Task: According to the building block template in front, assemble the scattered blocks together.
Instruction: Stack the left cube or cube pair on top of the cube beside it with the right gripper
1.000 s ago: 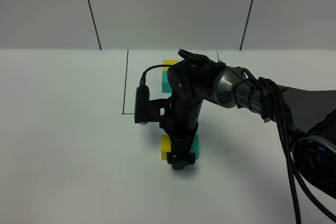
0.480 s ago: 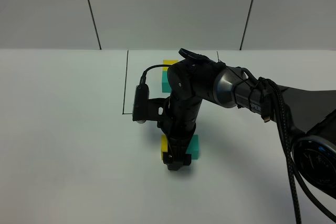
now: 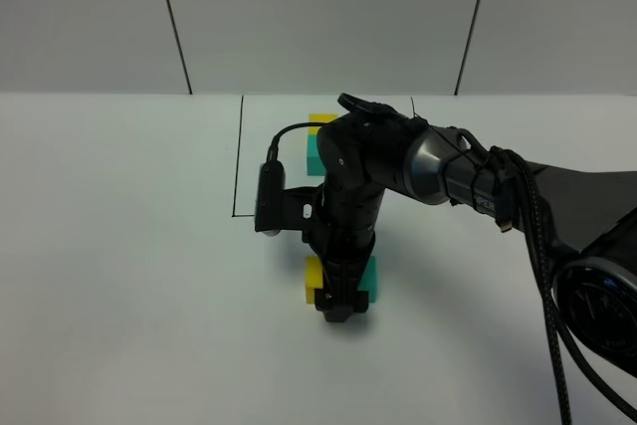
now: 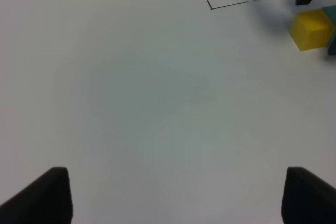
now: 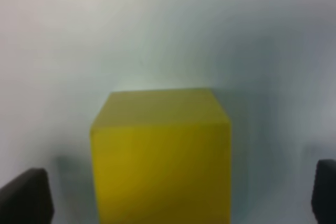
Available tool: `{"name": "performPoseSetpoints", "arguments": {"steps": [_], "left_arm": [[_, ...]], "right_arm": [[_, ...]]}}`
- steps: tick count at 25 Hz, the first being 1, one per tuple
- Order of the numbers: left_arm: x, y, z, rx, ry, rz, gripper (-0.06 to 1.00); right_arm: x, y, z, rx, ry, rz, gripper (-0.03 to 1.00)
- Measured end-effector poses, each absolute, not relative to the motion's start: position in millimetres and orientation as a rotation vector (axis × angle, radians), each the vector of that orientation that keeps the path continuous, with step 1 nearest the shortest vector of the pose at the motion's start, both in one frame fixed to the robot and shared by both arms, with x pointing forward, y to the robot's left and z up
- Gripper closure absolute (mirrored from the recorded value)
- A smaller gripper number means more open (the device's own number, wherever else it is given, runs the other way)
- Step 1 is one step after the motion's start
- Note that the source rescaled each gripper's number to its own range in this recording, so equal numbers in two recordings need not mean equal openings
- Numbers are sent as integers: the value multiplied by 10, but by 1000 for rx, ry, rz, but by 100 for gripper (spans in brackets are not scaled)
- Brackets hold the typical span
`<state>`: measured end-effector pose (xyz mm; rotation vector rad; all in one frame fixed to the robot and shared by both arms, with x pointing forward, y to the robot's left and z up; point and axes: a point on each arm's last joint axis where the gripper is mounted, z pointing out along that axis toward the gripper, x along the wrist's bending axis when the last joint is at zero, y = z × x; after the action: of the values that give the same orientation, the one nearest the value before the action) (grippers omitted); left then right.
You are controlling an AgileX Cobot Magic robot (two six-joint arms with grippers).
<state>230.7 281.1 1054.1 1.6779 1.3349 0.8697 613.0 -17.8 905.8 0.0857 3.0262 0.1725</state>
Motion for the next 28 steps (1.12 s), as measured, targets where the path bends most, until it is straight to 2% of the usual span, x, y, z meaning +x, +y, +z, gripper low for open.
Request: {"name": "performPoseSetpoints", "arguments": {"steps": [2, 4, 7, 8, 19, 23, 28], "left_arm": [[2307, 2811, 10541, 1678, 1335, 870, 15], [2307, 2811, 10541, 1678, 1335, 870, 15], [2307, 2811, 10541, 1678, 1335, 870, 15], [2307, 2811, 10541, 1678, 1335, 870, 15], [2307, 2811, 10541, 1678, 1335, 870, 15], [2307, 2811, 10541, 1678, 1335, 870, 15], [2307, 2811, 10541, 1678, 1335, 870, 15]], "right_arm": [[6127, -183, 9059, 84, 3030, 164, 15], [6123, -186, 9058, 83, 3034, 159, 39], [6115, -192, 9057, 83, 3044, 148, 89], [6112, -195, 9056, 85, 3048, 144, 96], [6109, -197, 9066, 123, 3054, 139, 95], [6120, -188, 9215, 373, 3033, 160, 95], [6094, -205, 9461, 917, 2919, 216, 95]]}}
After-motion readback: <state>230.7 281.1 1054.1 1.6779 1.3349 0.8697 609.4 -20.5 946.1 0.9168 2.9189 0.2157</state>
